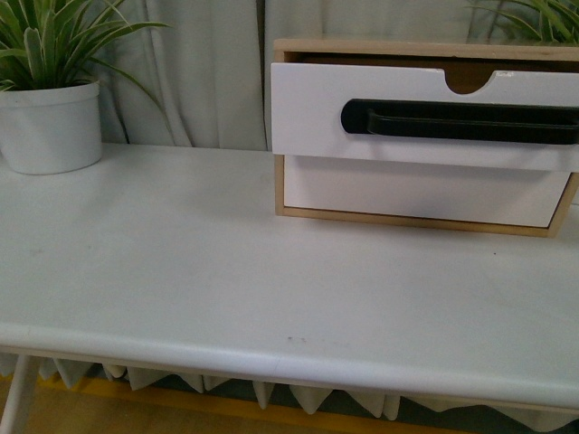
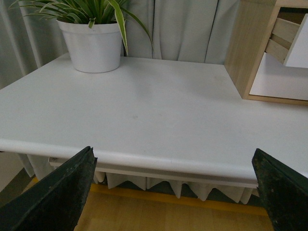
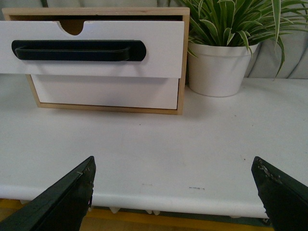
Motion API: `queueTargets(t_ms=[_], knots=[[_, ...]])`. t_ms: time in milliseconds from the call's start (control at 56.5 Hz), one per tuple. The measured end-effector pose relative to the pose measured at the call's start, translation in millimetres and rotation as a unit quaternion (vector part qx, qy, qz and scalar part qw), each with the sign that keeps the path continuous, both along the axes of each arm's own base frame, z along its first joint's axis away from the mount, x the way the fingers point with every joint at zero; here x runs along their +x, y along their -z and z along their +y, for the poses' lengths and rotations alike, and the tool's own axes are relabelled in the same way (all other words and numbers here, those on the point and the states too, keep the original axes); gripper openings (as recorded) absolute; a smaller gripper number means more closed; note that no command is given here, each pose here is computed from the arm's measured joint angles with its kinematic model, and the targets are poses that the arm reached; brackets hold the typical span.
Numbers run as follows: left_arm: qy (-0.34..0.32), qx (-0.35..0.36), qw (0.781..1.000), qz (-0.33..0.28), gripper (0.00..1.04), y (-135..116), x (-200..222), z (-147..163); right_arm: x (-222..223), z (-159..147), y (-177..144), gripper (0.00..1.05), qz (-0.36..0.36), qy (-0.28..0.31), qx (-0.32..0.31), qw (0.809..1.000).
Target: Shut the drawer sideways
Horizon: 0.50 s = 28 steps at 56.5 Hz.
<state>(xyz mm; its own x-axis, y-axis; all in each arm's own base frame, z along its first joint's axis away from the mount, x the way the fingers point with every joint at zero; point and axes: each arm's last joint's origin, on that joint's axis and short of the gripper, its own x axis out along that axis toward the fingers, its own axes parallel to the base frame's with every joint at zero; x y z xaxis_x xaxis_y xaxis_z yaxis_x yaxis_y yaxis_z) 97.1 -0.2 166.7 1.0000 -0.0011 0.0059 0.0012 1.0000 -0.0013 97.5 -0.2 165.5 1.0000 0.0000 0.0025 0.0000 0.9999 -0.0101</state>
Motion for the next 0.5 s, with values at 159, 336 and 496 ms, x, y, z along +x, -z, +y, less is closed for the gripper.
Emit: queueTargets(t_ms=[159,336,496], knots=[[0.0,0.0,1.0,0.0,0.98,0.0,0.0,0.0,0.0,0.0,0.0,0.95,0.0,0.0,0.0,1.0],[0.0,0.0,1.0,0.0,0.98,0.0,0.0,0.0,0.0,0.0,0.0,0.95,0.0,0.0,0.0,1.0],[0.0,0.0,1.0,0.0,0.98,0.0,0.0,0.0,0.0,0.0,0.0,0.95,0.0,0.0,0.0,1.0]])
